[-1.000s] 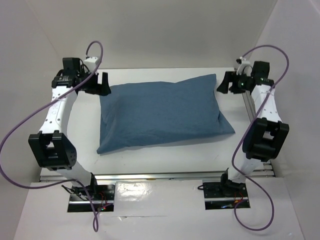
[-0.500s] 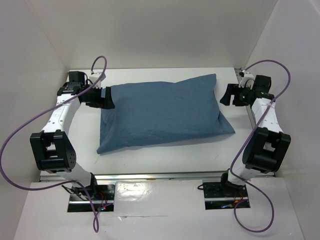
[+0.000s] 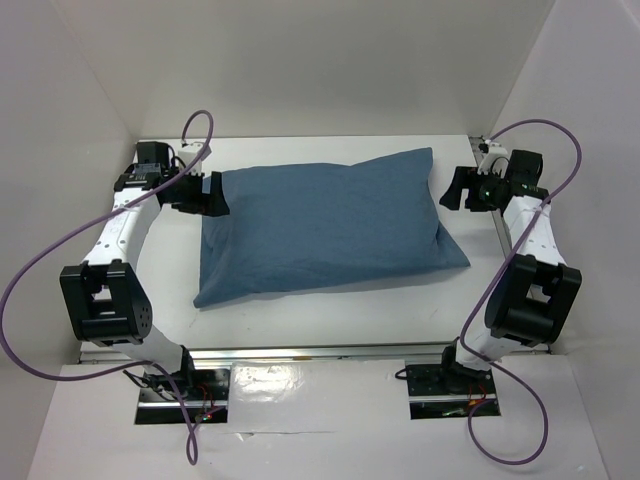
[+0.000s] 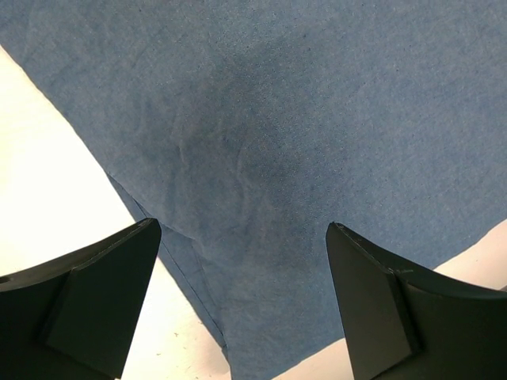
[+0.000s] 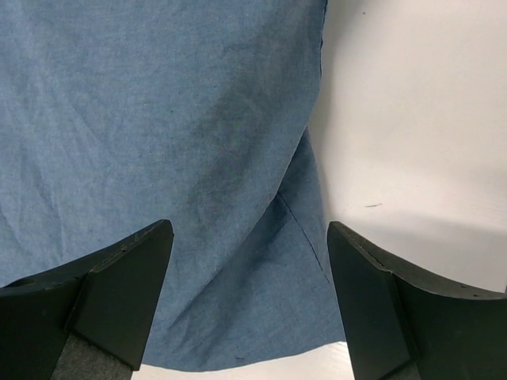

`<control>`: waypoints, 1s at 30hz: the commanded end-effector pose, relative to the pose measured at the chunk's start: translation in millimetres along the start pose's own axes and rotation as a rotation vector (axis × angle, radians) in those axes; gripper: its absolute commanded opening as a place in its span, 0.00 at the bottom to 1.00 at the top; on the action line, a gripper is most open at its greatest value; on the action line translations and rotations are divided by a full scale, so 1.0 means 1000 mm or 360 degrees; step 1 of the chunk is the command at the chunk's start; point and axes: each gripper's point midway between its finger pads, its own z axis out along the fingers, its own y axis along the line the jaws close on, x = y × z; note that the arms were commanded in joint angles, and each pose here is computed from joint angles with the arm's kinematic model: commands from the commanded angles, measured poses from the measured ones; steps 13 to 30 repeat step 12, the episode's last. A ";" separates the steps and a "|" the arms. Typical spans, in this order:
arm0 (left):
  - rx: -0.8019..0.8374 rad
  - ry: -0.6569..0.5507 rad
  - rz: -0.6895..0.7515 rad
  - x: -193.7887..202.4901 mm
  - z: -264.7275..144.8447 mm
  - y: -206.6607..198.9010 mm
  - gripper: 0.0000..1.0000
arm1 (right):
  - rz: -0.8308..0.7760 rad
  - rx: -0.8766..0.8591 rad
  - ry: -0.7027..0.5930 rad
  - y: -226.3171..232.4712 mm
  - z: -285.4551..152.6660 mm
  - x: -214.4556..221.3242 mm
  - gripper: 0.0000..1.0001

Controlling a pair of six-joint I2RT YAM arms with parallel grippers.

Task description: Put the pillow into the pillowcase

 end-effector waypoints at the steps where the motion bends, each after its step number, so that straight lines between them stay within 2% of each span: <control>1: 0.0043 -0.0099 0.0037 -0.020 -0.007 -0.005 1.00 | -0.0072 -0.0014 -0.0127 0.004 -0.009 -0.022 0.86; 30: -0.0001 -0.0091 -0.0030 -0.016 -0.003 -0.001 1.00 | -0.0064 -0.0016 -0.0115 0.005 -0.009 -0.016 0.86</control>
